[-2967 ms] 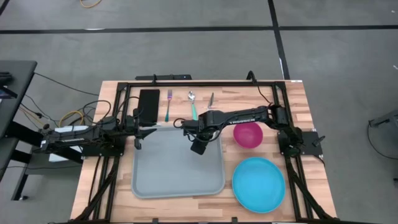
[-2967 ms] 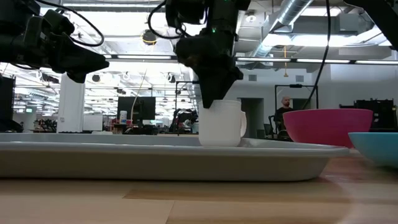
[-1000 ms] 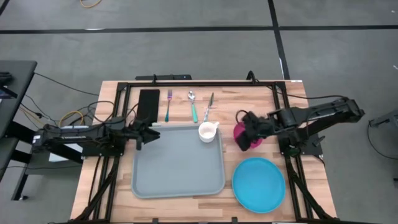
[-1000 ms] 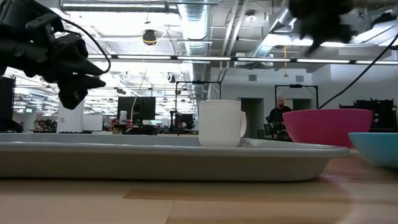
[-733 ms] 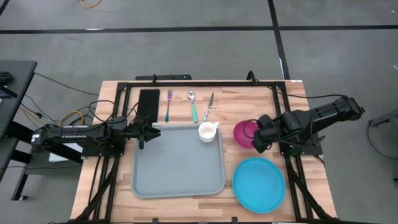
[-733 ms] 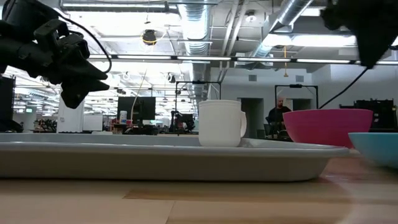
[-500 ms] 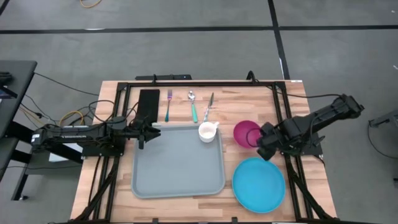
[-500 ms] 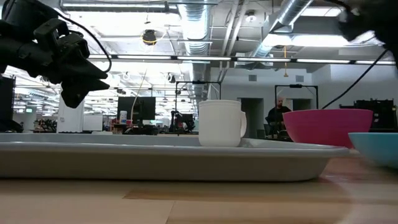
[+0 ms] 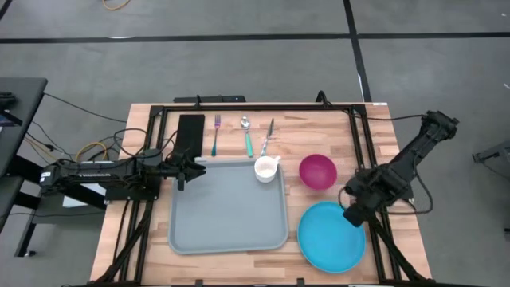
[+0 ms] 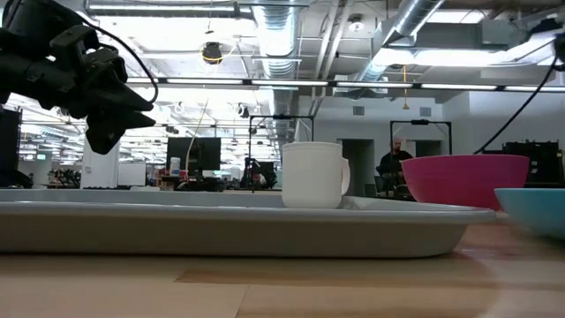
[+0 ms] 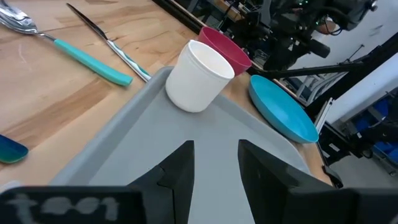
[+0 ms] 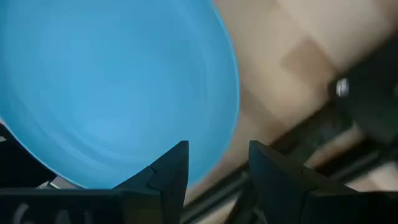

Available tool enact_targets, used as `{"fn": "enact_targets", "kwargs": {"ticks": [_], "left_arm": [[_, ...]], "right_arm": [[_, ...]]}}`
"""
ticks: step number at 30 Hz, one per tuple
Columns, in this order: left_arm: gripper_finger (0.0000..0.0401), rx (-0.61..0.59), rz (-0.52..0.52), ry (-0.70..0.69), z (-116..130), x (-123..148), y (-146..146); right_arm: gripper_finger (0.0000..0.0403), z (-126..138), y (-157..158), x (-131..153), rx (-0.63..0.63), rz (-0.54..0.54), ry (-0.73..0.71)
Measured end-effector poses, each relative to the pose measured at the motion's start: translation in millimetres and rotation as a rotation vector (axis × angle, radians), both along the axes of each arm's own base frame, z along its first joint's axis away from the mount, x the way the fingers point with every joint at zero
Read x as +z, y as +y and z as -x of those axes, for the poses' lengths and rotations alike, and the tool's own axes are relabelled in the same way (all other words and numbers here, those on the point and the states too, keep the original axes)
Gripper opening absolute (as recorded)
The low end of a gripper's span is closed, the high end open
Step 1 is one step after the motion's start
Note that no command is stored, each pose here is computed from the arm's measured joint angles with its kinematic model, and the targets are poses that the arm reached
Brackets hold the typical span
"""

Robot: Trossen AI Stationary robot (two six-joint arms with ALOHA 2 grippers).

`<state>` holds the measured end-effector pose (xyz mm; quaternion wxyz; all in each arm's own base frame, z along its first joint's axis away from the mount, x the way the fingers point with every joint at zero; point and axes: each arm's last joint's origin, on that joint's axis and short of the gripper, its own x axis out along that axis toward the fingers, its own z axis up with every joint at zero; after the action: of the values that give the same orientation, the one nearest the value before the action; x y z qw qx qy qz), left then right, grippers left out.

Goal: Set up tray
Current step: Put the white mug on the gray serving tray

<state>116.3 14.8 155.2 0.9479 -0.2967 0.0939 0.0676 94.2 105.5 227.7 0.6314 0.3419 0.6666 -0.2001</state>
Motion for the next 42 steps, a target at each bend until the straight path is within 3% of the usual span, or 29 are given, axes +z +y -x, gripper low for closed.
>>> {"fn": "enact_targets", "kwargs": {"ticks": [9, 13, 27, 35, 39, 42], "left_arm": [[0.0112, -0.002, 0.004, 0.0, 0.0, 0.0, -0.1], [0.0112, -0.001, 0.004, 0.0, 0.0, 0.0, -0.1], [0.0112, 0.005, 0.04, -0.005, 0.0, 0.4, -0.1], [0.0112, 0.008, 0.06, -0.006, 0.0, 0.4, -0.1], [0.0112, 0.008, 0.06, -0.006, 0.0, 0.4, -0.1], [0.0112, 0.008, 0.059, -0.006, 0.0, 0.4, -0.1]], "right_arm": [[0.0159, 23.3, 37.2, -12.0, -0.246, -0.121, 0.019], [0.0159, 27.0, 52.9, -20.1, -0.342, -0.11, 0.025], [0.0159, -4.0, 77.1, -61.0, -0.481, -0.018, 0.144], [0.0159, -11.1, 71.3, -43.8, -0.509, -0.012, 0.104], [0.0159, -12.6, 66.4, -23.6, -0.441, -0.002, 0.033], [0.0159, -12.8, 56.6, -8.0, -0.365, 0.064, -0.011]]}}
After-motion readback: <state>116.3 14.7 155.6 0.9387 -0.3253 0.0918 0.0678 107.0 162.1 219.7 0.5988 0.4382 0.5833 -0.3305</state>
